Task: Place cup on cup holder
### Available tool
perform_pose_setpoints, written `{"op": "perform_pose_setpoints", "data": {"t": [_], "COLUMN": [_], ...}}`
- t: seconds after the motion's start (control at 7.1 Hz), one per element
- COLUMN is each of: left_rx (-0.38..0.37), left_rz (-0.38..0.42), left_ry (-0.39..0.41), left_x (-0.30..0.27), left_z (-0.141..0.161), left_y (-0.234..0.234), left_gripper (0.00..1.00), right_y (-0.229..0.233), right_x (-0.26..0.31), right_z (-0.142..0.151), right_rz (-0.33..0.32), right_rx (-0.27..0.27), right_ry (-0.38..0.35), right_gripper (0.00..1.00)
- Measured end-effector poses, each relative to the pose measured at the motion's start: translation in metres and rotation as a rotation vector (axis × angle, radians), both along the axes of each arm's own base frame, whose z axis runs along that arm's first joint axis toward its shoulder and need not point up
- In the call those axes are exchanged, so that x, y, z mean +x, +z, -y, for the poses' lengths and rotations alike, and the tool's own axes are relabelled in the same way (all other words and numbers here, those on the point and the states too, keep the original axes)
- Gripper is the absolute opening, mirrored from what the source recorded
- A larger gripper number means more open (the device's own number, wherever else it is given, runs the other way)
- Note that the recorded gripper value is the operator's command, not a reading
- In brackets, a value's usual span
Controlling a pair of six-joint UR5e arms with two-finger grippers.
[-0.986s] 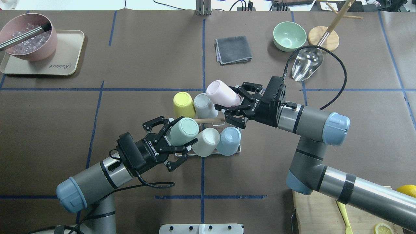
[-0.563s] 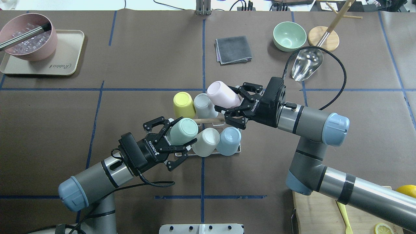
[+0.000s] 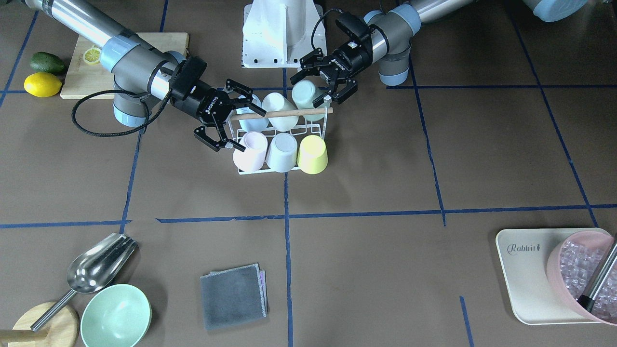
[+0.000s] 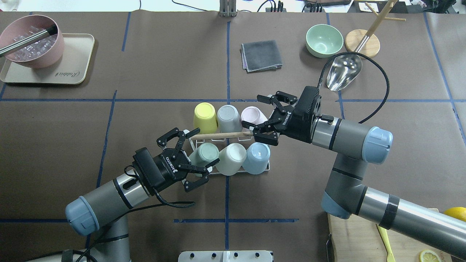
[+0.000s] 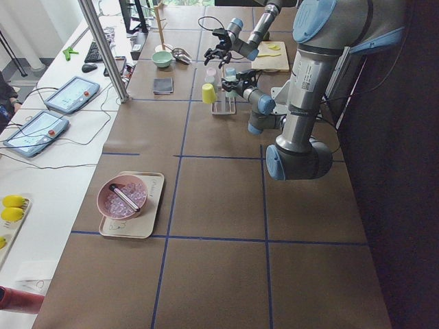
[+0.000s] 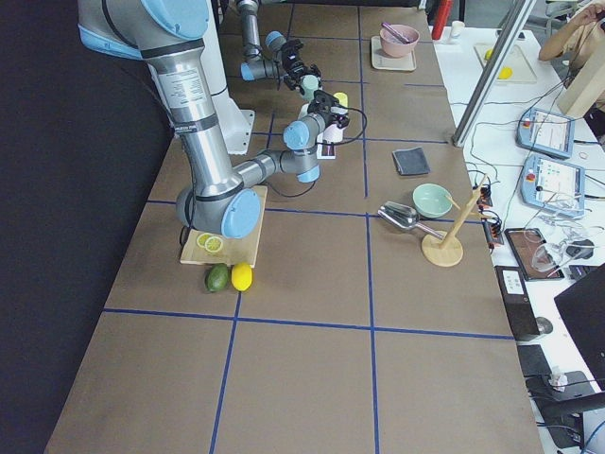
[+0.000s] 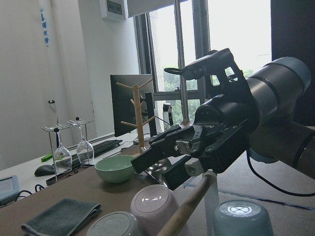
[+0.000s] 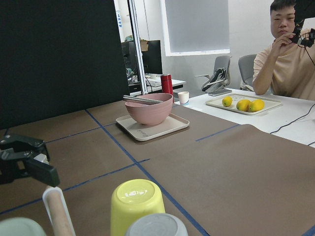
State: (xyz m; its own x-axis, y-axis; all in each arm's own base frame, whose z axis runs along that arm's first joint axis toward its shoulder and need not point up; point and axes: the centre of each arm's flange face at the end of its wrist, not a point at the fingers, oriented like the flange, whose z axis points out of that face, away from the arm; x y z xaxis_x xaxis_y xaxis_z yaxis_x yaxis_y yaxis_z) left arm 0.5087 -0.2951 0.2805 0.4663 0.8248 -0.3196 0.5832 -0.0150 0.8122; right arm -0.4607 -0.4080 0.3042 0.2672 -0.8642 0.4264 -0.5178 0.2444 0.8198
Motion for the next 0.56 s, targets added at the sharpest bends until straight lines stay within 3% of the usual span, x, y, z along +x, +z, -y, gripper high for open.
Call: {"op": "perform_pose_setpoints", "data": {"t": [0.28, 0.56], "left_rx": [0.001, 0.006], "left_rz": [-0.004, -0.016], "left_ry": [-0.005, -0.048], "left_x": [-0.003, -0.028], "left_z": [0.002, 0.022], "left_y": [-0.001, -0.014], "left_gripper": [1.00, 1.00], "right_y": [0.002, -0.006], "right_x": [0.013, 0.050], "right_z": [0.014, 0.046], "right_rz": [-0.018, -0.152], "right_rx": [-0.072, -0.220], "right_ry": [-0.012, -0.082], "right_gripper": [1.00, 1.00]}}
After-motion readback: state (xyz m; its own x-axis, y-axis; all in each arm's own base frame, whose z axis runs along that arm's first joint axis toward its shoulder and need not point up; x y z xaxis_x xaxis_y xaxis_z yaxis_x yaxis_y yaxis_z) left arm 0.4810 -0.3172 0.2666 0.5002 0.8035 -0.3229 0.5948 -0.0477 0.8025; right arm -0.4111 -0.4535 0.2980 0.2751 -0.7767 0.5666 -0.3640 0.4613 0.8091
